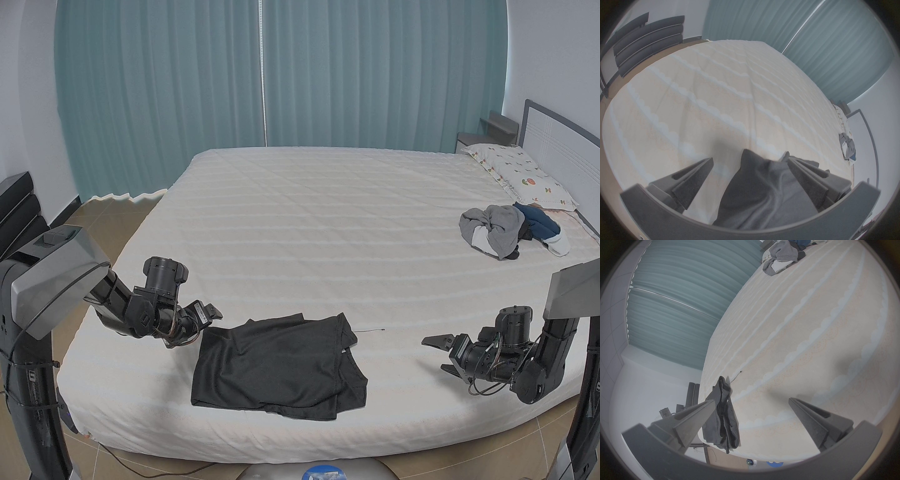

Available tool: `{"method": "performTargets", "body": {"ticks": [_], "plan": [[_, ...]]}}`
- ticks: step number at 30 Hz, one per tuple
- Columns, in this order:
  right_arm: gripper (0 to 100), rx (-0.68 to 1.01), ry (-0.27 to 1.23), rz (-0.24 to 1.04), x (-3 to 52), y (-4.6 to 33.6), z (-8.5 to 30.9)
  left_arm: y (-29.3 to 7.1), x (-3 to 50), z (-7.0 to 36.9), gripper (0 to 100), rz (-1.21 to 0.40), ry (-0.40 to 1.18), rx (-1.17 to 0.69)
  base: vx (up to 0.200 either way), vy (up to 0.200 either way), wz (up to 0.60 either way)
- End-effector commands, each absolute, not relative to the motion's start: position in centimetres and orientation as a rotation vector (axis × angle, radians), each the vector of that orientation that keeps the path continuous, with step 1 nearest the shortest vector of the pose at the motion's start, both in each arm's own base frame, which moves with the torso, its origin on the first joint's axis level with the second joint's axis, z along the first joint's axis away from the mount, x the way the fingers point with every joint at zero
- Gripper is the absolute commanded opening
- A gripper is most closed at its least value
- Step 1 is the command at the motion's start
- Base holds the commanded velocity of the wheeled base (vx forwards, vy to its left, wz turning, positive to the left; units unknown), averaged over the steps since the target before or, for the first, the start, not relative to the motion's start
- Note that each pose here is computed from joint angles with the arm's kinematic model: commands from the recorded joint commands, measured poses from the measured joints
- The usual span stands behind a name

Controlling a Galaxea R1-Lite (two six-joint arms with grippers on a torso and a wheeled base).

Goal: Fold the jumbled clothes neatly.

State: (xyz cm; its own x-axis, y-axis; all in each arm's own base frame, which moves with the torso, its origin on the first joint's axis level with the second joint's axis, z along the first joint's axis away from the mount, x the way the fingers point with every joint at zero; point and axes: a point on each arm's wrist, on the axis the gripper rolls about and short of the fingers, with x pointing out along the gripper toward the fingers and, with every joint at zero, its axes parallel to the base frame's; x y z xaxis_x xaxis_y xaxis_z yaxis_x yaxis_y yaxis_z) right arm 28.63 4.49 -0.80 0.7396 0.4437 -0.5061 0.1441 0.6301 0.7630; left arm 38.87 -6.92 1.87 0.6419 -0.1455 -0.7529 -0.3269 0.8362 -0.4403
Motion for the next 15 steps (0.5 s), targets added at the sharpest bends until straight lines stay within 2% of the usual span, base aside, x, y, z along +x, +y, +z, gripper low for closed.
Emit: {"method": "performTargets", "body": {"ticks": [1,9,10,15], "plan": [[100,0.892,0.746,0.189,28.7,4.5,-1.0,-6.7,40.2,0.3,100,0.124,0.890,-0.617,0.000,0.000,0.00],[100,0.890,0.747,0.187,28.7,4.5,-1.1,-6.9,41.3,-0.5,100,0.128,0.889,-0.669,0.000,0.000,0.00],[100,0.890,0.747,0.187,28.7,4.5,-1.1,-6.9,41.3,-0.5,0,0.126,0.885,-0.682,0.000,0.000,0.00],[100,0.888,0.747,0.188,28.7,4.5,-1.1,-7.1,41.2,-0.5,0,0.126,0.884,-0.712,0.000,0.000,0.00]]}}
